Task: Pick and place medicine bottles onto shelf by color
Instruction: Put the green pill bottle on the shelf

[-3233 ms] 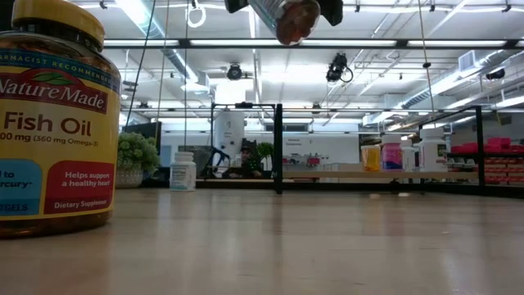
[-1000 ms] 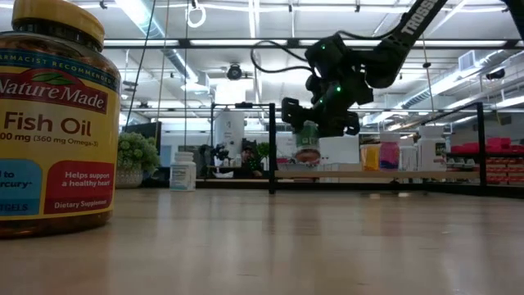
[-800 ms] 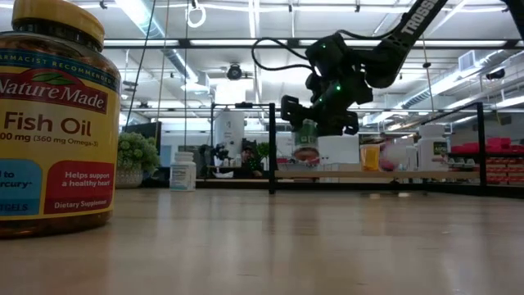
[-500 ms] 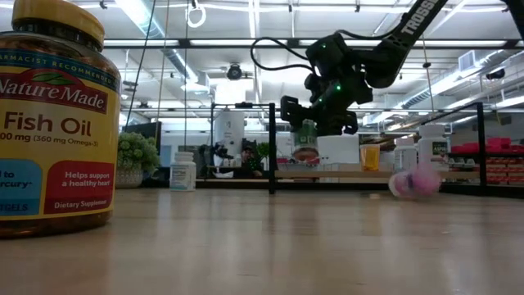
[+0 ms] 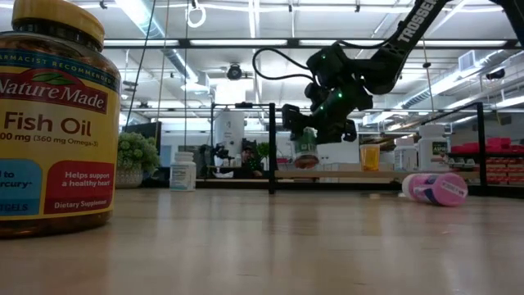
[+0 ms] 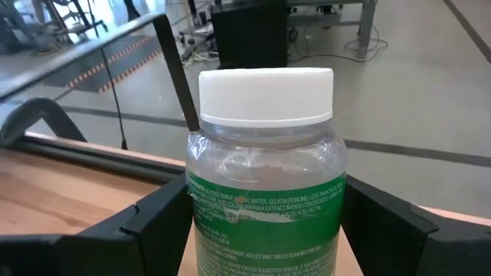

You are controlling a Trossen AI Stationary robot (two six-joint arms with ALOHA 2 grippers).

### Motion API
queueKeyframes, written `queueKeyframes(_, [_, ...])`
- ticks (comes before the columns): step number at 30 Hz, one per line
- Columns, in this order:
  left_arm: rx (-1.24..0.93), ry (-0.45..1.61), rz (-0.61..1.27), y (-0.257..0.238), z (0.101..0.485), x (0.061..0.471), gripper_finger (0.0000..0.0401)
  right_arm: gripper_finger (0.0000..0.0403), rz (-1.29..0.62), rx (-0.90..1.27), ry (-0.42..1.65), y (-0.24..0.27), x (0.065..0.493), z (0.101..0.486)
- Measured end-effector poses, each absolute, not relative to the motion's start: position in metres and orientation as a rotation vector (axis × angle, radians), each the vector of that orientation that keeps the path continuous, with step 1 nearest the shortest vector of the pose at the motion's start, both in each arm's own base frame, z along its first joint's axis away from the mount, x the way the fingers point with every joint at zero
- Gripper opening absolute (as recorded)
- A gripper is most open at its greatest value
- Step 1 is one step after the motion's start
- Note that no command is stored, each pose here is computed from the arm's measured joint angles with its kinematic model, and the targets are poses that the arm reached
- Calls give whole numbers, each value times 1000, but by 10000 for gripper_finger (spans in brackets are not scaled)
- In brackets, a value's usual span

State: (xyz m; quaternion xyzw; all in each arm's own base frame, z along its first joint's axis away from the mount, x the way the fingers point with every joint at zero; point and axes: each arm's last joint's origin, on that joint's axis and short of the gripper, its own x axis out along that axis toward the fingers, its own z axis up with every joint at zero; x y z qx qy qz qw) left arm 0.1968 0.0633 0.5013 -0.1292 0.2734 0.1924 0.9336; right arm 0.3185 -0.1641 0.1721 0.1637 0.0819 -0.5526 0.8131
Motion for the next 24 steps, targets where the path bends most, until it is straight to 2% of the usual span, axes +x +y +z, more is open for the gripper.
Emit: queueKeyframes(24, [-267, 558, 402, 64, 501, 197, 288, 340, -1089, 368, 211, -151, 325, 170])
